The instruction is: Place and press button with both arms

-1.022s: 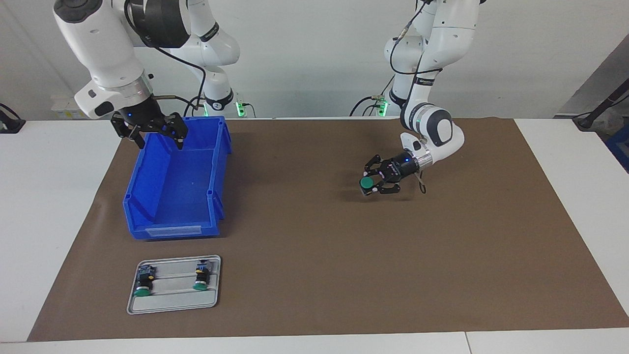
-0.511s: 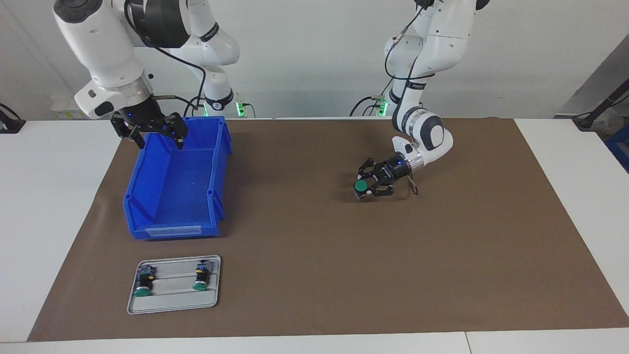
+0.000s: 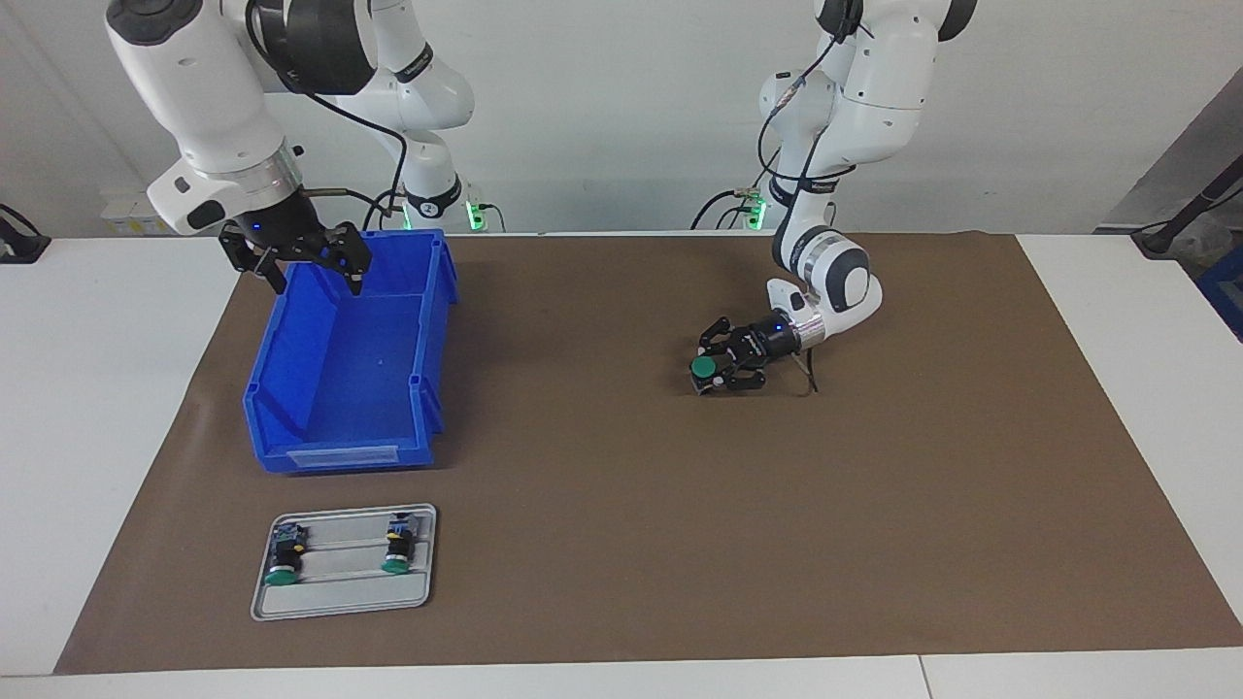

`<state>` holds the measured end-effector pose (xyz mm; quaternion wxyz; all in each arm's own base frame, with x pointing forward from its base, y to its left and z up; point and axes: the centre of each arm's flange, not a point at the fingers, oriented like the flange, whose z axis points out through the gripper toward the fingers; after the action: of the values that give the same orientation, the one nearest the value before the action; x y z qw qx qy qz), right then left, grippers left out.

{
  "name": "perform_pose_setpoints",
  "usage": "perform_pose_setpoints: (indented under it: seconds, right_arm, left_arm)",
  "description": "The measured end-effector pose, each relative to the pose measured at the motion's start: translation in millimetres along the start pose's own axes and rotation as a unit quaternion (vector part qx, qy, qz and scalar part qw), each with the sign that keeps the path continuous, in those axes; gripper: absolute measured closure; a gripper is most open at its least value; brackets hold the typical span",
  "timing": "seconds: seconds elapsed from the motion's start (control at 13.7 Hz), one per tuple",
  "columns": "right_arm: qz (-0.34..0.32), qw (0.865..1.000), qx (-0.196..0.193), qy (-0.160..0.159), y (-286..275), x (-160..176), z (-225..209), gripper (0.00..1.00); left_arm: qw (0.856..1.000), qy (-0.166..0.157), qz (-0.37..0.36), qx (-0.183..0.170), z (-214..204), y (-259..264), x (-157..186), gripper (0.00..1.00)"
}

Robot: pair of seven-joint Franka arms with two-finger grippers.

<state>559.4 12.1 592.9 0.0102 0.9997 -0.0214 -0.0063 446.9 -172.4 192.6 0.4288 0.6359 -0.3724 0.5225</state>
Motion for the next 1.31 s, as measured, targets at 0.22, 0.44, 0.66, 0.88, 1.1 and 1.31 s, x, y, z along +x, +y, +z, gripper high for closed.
perform_pose_setpoints:
  seconds: [0.22,0.44,0.66,0.88,1.1,1.31]
  right_arm:
    - [0.0,1.0,0.0,0.0,0.0,0.0,0.0,0.0]
    - [0.0,1.0,0.0,0.0,0.0,0.0,0.0,0.0]
    - [0.0,1.0,0.0,0.0,0.0,0.0,0.0,0.0]
    - [0.0,1.0,0.0,0.0,0.0,0.0,0.0,0.0]
    - [0.0,1.0,0.0,0.0,0.0,0.0,0.0,0.0]
    - [0.0,1.0,0.0,0.0,0.0,0.0,0.0,0.0]
  left_arm:
    - [1.0,-0.002,0.0,0.0,0.0,0.6,-3.3,0.56]
    - [1.0,-0.002,0.0,0.003,-3.1,-1.2,-4.9,0.2]
    - [1.0,-0.003,-0.002,0.007,-6.6,-1.9,-7.2,0.07]
    - [1.0,-0.007,-0.007,0.006,-7.8,1.6,-12.1,0.02]
    - [1.0,-0.012,-0.013,0.004,-9.8,8.1,-19.2,0.01]
    - [1.0,-0.02,-0.016,0.005,-16.4,16.3,-29.0,0.01]
